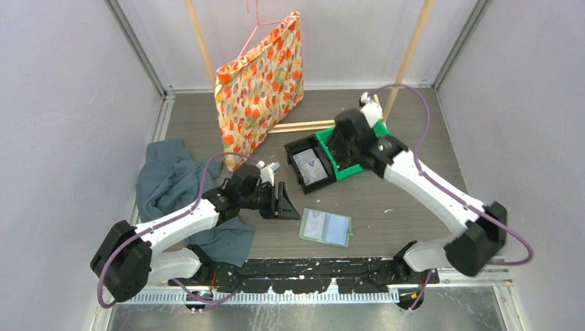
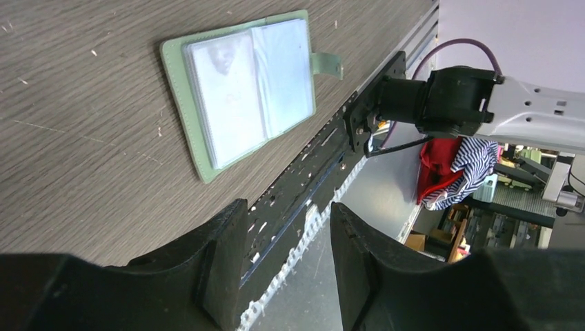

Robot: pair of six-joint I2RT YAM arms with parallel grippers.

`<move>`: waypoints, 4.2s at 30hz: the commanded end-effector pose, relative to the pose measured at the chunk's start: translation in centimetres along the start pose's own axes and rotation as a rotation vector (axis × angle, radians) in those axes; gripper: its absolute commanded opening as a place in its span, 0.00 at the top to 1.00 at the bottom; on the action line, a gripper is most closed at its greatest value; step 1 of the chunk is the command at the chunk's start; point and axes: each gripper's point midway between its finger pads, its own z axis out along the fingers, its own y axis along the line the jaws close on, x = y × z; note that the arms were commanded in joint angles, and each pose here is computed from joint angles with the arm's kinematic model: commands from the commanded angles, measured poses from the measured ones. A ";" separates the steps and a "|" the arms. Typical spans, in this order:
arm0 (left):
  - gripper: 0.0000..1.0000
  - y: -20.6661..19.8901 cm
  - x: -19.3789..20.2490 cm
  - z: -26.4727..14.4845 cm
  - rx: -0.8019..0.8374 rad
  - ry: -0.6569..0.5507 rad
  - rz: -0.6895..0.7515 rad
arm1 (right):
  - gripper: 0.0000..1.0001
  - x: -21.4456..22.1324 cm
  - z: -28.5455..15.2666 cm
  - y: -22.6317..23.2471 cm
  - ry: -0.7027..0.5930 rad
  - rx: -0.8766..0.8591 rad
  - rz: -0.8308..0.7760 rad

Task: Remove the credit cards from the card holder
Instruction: Place the credit card in the storage box, then remove the credit card from the card holder.

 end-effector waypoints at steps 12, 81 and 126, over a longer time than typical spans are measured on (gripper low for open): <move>0.51 2.2 -0.6 4.8 -0.002 0.042 -0.062 | 0.64 23.4 -5.2 -5.5 0.324 -0.118 -0.061; 0.59 1.4 1.6 10.2 -0.036 0.174 -0.067 | 0.71 25.7 -4.4 -20.1 0.296 0.134 0.138; 0.57 -0.1 2.2 10.5 -0.004 0.187 -0.027 | 0.72 25.5 -4.6 -20.0 0.294 0.136 0.134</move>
